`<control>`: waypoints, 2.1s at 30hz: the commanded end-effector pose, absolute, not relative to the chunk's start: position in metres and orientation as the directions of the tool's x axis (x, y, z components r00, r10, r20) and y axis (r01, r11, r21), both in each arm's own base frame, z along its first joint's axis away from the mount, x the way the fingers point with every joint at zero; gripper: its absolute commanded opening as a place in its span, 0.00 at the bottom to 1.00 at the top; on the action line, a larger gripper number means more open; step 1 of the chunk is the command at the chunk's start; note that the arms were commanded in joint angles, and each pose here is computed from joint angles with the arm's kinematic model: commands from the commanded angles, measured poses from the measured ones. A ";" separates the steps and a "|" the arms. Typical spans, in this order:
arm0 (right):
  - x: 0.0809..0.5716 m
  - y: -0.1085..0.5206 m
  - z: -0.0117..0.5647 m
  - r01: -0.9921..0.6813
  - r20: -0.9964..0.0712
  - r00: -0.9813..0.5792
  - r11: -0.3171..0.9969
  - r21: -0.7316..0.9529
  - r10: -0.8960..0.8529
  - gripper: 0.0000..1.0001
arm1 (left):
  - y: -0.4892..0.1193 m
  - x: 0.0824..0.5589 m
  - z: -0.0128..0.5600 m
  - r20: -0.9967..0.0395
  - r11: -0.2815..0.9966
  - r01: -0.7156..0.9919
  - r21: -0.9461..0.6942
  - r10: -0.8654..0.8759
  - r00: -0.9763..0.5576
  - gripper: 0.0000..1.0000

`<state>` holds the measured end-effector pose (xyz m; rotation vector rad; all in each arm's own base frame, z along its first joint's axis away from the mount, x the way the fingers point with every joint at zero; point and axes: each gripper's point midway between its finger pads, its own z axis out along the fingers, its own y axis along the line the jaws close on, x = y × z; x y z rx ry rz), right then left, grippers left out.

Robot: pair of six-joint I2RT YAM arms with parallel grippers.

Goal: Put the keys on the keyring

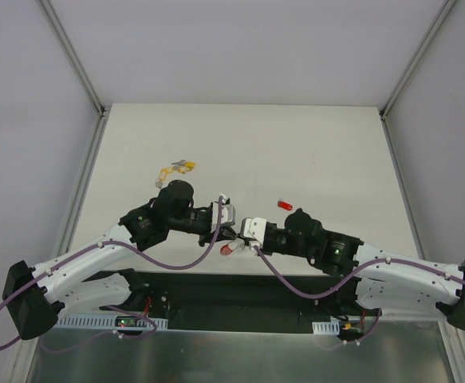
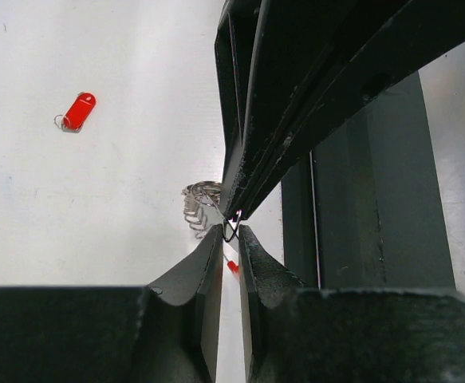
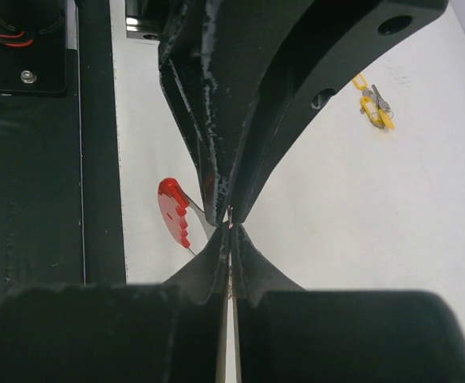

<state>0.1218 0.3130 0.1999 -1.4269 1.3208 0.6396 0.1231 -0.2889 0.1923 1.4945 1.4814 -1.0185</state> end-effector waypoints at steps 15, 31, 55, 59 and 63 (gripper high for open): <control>0.140 0.306 0.255 -0.936 -0.956 0.183 0.257 -0.241 -0.228 0.57 | -0.289 0.146 0.212 -0.930 0.087 0.992 0.089 0.365 0.051 0.00; 0.251 0.174 0.187 -0.510 -0.865 -0.427 0.860 -0.010 -0.264 0.72 | -0.287 0.175 0.197 -0.899 0.245 0.968 0.053 0.433 -0.061 0.00; 0.327 0.169 0.080 -0.146 -0.499 -0.866 0.948 0.282 0.015 0.30 | -0.257 0.212 0.173 -0.773 0.533 0.845 -0.045 0.517 -0.368 0.00; 0.332 0.168 0.072 -0.133 -0.429 -0.903 0.947 0.293 0.006 0.30 | -0.257 0.212 0.173 -0.774 0.532 0.846 -0.042 0.518 -0.364 0.00; 0.338 0.166 0.071 -0.122 -0.400 -0.916 0.944 0.305 0.010 0.29 | -0.257 0.211 0.174 -0.775 0.525 0.850 -0.047 0.518 -0.362 0.00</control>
